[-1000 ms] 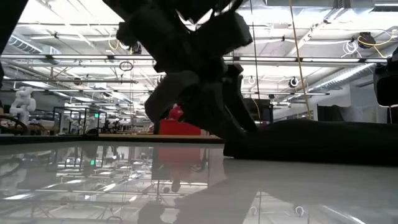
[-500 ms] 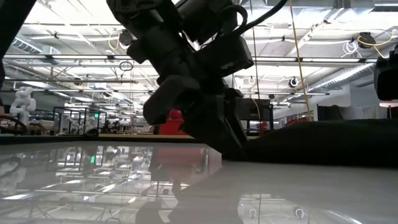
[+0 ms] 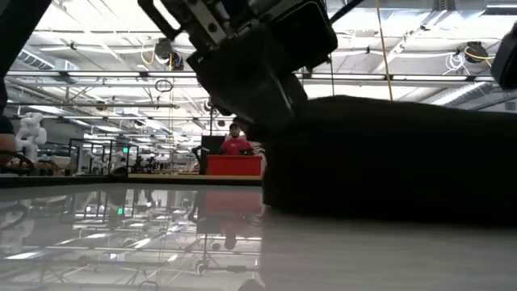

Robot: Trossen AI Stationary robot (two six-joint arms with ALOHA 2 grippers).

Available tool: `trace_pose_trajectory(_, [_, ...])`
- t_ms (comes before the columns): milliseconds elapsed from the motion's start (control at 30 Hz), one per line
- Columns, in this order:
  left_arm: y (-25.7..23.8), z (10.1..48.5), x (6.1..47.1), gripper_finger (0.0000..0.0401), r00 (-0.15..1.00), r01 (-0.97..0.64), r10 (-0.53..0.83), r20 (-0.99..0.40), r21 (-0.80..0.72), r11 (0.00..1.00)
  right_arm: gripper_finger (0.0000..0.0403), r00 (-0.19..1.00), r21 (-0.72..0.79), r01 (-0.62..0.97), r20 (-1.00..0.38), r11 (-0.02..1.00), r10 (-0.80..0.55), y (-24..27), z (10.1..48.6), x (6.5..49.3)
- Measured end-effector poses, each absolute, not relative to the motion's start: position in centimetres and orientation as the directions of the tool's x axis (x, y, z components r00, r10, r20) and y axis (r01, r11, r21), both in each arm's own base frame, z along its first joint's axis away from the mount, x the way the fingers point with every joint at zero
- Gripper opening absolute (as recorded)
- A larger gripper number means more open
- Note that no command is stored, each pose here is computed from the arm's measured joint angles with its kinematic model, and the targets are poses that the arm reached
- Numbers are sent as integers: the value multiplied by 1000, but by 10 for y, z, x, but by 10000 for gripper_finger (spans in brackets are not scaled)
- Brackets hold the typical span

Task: Roll towel into tight, uniform cylinder
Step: Roll the black towel

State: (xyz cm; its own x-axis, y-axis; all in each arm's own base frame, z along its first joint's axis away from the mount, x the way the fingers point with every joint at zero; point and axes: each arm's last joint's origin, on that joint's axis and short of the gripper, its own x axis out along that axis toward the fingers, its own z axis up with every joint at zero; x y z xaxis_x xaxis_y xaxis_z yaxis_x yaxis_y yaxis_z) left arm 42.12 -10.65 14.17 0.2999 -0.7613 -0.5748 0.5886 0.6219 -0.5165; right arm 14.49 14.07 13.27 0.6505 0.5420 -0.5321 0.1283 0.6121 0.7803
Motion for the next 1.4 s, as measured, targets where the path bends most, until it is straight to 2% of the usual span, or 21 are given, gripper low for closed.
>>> trace_pose_trajectory(100, [-105, 141, 422, 15, 268, 545, -801, -535, -601, 584, 193, 653, 750, 73, -534, 657, 537, 146, 141, 150])
trace_pose_trajectory(267, [-101, 121, 424, 15, 200, 421, -854, -481, -745, 518, 200, 643, 646, -16, -578, 764, 502, 156, 163, 162])
trace_pose_trajectory(567, [-98, 104, 428, 15, 183, 349, -867, -464, -793, 498, 201, 705, 351, -144, -619, 925, 345, 190, 212, 178])
trace_pose_trajectory(900, [-80, 103, 430, 14, 180, 287, -887, -426, -839, 462, 201, 580, 88, -84, -805, 993, 121, 243, 174, 189])
trace_pose_trajectory(1133, [-77, 103, 430, 14, 173, 263, -893, -416, -854, 449, 201, 573, -90, 40, -814, 995, -97, 257, 148, 185])
trace_pose_trajectory(1267, [-76, 102, 429, 14, 171, 268, -892, -418, -852, 450, 199, 577, -140, 70, -802, 988, -155, 255, 140, 186])
trace_pose_trajectory(1400, [-78, 101, 426, 14, 151, 262, -891, -429, -851, 455, 181, 562, -185, 62, -806, 981, -187, 249, 139, 192])
